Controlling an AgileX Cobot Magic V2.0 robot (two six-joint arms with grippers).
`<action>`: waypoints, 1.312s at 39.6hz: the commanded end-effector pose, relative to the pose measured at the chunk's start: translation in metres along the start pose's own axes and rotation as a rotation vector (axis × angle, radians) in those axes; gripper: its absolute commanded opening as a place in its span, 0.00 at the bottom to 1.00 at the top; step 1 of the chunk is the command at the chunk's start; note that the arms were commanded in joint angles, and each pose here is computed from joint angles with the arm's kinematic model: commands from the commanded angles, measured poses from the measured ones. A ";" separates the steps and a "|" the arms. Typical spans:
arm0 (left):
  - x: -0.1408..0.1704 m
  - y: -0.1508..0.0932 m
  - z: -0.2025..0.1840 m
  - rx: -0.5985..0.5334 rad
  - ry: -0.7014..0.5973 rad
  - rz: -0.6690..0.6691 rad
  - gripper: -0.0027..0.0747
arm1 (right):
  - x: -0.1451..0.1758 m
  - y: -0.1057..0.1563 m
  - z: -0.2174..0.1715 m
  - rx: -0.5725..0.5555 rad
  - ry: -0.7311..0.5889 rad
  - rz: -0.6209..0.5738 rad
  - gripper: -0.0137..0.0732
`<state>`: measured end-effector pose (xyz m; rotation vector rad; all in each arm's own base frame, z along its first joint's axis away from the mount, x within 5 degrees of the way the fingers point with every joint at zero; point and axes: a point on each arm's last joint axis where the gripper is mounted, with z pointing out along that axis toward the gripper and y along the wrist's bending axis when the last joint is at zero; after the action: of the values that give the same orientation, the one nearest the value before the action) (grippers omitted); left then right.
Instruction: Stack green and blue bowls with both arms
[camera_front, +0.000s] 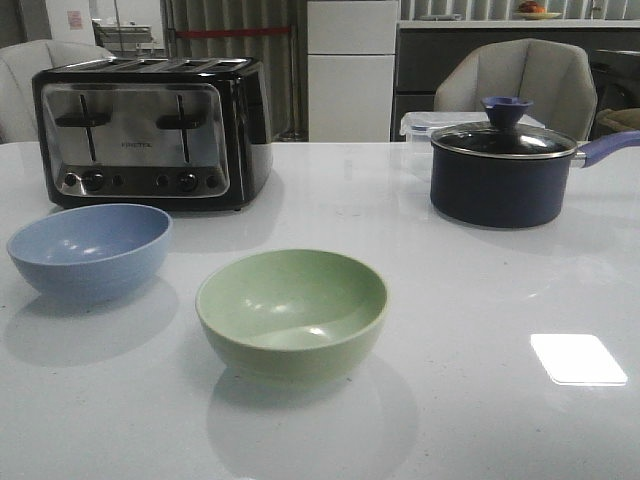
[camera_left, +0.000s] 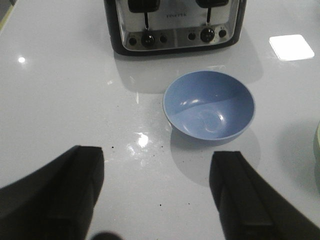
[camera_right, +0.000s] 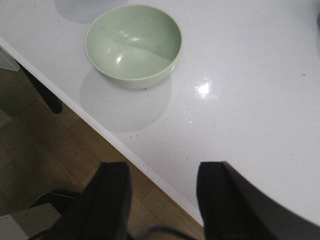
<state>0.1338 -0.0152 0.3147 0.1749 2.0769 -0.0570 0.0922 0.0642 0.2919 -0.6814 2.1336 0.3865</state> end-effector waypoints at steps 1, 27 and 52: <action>-0.029 -0.001 0.006 0.018 -0.031 0.003 0.69 | -0.012 -0.001 -0.005 0.013 -0.080 -0.018 0.65; -0.070 -0.001 0.167 0.042 0.311 0.037 0.86 | -0.011 -0.001 -0.005 0.012 -0.072 -0.018 0.65; -0.031 -0.002 0.273 0.047 0.493 0.001 0.82 | -0.011 -0.001 -0.005 0.012 -0.072 -0.018 0.65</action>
<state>0.3773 -0.0482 0.1837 0.2680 2.6830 -0.0522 0.0916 0.0639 0.2901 -0.6907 2.1469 0.3818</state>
